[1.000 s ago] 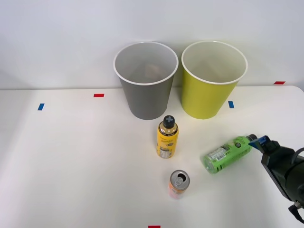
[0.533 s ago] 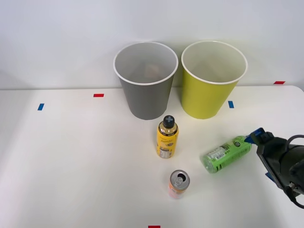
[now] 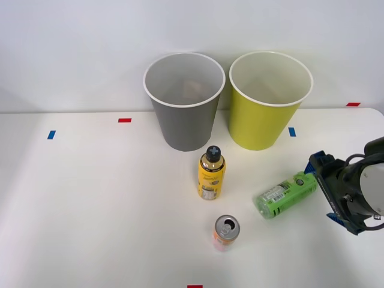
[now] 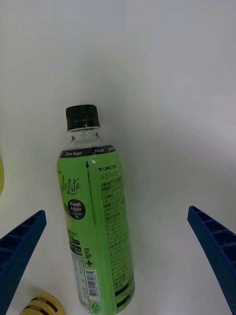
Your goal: Put cans in the gray bin, plastic bottles in the light green bin
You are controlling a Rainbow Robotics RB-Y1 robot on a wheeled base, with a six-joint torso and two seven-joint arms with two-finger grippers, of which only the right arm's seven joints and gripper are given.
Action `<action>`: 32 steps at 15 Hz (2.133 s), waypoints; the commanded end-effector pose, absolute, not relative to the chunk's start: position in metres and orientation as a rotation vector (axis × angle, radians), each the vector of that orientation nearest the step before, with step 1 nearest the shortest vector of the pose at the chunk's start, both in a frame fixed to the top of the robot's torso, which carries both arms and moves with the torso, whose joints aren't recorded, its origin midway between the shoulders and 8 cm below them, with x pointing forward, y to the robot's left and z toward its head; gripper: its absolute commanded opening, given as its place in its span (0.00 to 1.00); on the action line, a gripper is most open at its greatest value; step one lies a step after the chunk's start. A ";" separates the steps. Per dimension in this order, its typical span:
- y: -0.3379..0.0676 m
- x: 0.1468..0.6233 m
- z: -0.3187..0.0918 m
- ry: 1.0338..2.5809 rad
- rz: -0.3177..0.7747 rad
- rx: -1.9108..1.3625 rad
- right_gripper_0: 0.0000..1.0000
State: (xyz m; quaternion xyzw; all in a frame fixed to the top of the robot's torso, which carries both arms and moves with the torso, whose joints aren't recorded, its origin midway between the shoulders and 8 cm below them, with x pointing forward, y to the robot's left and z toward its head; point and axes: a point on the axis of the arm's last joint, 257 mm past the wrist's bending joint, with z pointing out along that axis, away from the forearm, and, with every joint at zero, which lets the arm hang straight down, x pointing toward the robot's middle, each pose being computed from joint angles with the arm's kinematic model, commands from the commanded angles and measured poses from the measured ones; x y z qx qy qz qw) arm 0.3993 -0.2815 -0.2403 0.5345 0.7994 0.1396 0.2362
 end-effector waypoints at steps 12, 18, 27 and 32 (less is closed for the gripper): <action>-0.269 0.431 -0.280 2.296 0.243 1.471 1.00; -0.262 0.452 -0.300 2.270 0.237 1.500 1.00; -0.262 0.454 -0.305 2.261 0.147 1.426 0.00; -0.254 0.454 -0.276 2.272 0.176 1.234 0.00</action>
